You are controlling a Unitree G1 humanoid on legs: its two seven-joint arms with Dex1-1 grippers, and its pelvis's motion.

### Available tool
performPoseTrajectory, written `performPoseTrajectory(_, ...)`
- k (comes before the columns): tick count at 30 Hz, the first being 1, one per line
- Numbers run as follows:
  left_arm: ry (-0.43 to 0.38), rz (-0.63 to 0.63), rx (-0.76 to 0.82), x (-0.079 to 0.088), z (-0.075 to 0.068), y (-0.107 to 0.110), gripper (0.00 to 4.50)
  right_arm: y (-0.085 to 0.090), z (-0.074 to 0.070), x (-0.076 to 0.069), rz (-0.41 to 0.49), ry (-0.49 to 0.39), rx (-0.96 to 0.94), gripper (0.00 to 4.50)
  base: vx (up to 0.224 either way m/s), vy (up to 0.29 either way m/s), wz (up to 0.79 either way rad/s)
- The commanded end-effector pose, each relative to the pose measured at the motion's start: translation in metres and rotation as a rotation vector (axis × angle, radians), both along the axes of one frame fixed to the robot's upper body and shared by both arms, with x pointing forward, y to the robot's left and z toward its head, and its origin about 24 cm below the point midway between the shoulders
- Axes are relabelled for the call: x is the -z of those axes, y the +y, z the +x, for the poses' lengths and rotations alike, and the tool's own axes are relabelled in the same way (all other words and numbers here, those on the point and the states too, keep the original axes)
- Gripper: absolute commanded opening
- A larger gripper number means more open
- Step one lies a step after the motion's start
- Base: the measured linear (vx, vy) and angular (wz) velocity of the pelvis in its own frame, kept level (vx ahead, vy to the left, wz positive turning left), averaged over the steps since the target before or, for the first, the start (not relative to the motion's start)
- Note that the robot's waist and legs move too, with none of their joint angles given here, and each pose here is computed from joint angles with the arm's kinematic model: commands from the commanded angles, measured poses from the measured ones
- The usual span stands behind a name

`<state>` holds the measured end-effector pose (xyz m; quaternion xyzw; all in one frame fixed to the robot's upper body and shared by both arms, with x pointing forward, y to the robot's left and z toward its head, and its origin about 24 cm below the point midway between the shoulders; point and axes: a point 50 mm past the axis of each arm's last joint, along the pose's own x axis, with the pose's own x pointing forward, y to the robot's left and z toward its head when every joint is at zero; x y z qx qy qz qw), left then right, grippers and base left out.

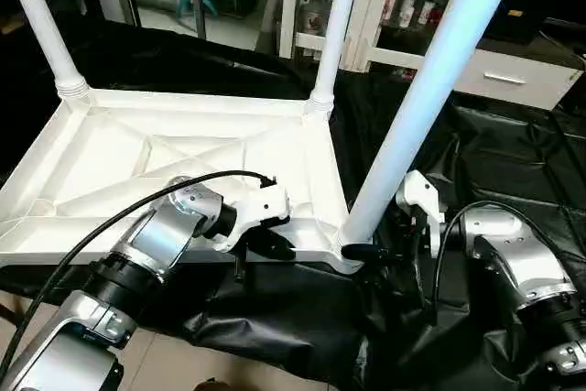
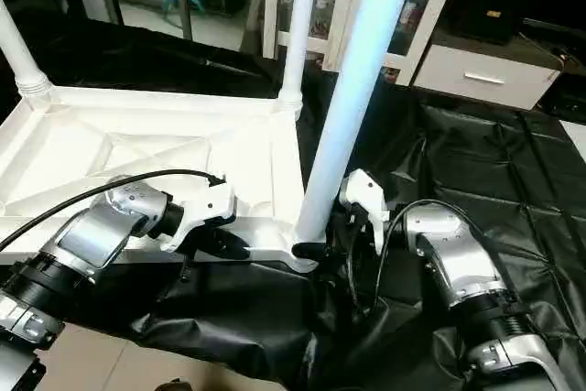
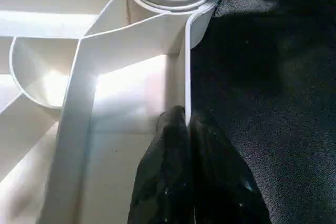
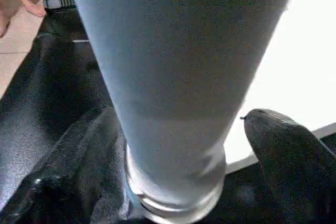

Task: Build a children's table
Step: Rotate leg to tighten

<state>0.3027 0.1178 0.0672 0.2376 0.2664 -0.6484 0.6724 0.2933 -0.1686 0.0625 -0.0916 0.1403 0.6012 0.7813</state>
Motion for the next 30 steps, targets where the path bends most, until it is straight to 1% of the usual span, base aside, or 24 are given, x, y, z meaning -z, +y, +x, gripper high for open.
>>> performPoseTrajectory(1,0.040,0.028,0.053,0.008,-0.008,-0.007,0.00,-0.002,0.003,-0.006,0.008,-0.021,-0.006,3.88,0.000,0.000,0.00)
performPoseTrajectory(2,0.039,0.029,0.052,0.008,-0.008,-0.006,0.00,-0.002,0.003,-0.006,0.009,-0.020,-0.007,3.80,0.000,0.000,0.00)
performPoseTrajectory(3,0.039,0.029,0.052,0.008,-0.008,-0.006,0.00,-0.002,0.003,-0.006,0.010,-0.020,-0.007,3.57,0.000,0.000,0.00)
performPoseTrajectory(6,0.041,0.030,0.052,0.008,-0.008,-0.006,0.00,-0.001,0.003,-0.006,0.011,-0.014,-0.016,3.40,0.000,0.000,0.00)
performPoseTrajectory(9,0.042,0.034,0.053,0.008,-0.009,-0.005,0.00,-0.002,0.003,-0.005,0.011,-0.009,-0.021,3.05,0.000,0.000,0.00)
performPoseTrajectory(12,0.044,0.035,0.055,0.008,-0.009,-0.005,0.00,-0.002,0.003,-0.004,0.007,-0.005,-0.025,2.96,0.000,0.000,0.00)
performPoseTrajectory(14,0.045,0.036,0.058,0.009,-0.009,-0.006,0.00,-0.002,0.002,-0.003,0.006,0.001,-0.025,2.69,0.000,0.000,0.00)
performPoseTrajectory(17,0.046,0.037,0.061,0.009,-0.009,-0.007,0.00,-0.004,0.001,-0.002,-0.003,0.001,-0.026,2.53,0.000,0.000,0.00)
performPoseTrajectory(20,0.047,0.038,0.064,0.009,-0.009,-0.008,0.00,-0.006,0.000,0.001,-0.019,0.007,-0.030,2.25,0.000,0.000,0.00)
performPoseTrajectory(24,0.043,0.046,0.064,0.011,-0.009,-0.008,0.00,-0.006,-0.001,0.005,-0.028,0.008,-0.020,2.15,0.000,0.000,0.00)
performPoseTrajectory(27,0.019,0.050,0.036,0.012,-0.007,-0.009,0.00,-0.007,0.001,0.012,-0.032,0.022,0.057,2.11,0.000,0.000,0.00)
performPoseTrajectory(28,0.019,0.050,0.036,0.012,-0.007,-0.009,0.00,-0.007,0.001,0.012,-0.032,0.022,0.057,2.11,0.000,0.000,0.00)
performPoseTrajectory(29,-0.006,0.040,-0.005,0.013,-0.003,-0.011,0.00,-0.009,0.002,0.021,-0.054,0.051,0.127,2.10,0.000,0.000,0.00)
performPoseTrajectory(30,-0.017,0.036,-0.026,0.013,-0.001,-0.012,0.00,-0.010,0.004,0.025,-0.068,0.053,0.167,2.09,0.000,0.000,0.00)
